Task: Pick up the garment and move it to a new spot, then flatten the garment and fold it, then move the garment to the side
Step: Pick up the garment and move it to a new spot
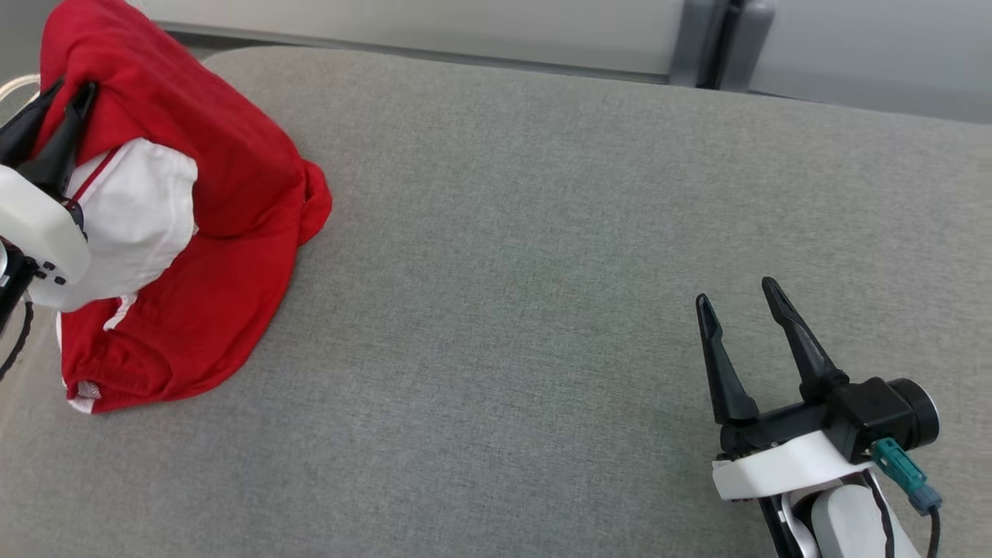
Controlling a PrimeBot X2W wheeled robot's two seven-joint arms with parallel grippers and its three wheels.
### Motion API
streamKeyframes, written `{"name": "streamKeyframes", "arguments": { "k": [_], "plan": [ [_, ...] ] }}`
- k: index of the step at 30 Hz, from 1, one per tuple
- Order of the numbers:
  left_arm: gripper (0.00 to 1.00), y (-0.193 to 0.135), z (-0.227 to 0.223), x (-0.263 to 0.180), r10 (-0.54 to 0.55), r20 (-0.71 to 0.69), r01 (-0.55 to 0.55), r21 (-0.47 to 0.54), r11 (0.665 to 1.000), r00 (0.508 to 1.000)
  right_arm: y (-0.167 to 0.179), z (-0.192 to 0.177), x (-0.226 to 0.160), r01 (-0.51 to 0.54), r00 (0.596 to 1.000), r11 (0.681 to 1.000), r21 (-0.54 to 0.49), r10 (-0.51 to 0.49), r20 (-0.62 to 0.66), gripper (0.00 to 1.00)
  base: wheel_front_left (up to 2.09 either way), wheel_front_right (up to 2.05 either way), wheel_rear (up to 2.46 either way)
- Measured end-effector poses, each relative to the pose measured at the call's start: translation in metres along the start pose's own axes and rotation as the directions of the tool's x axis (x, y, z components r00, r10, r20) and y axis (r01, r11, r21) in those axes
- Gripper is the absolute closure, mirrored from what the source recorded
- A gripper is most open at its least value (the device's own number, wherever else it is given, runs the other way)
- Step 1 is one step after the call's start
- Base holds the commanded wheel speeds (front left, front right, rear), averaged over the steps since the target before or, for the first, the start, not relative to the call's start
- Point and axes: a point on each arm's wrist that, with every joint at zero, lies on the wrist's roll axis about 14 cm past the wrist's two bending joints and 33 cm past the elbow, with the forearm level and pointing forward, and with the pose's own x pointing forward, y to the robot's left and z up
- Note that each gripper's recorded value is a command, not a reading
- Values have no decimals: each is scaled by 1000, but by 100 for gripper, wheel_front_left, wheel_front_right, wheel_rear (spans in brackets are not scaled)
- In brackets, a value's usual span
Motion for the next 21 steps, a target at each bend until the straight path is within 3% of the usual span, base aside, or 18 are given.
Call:
{"name": "streamKeyframes", "arguments": {
  "k": [7,11,18,20,21],
  "plan": [
    [100,-53,62,10,-180,144,166,103,981,973,-20,36,-23,89,993,996,13,-90,81,0,0,0,0],
    [100,-104,96,18,-316,202,287,163,944,927,-40,53,-44,166,979,986,16,-167,120,0,0,0,0],
    [100,-209,156,22,-550,299,482,273,833,780,-80,75,-90,326,930,945,21,-325,172,0,0,0,0],
    [100,-239,168,21,-610,310,536,296,791,729,-91,78,-105,373,911,928,23,-371,179,0,0,0,0],
    [100,-270,174,20,-667,308,589,314,745,679,-102,81,-120,419,891,908,25,-416,184,0,0,0,0]
  ]
}}
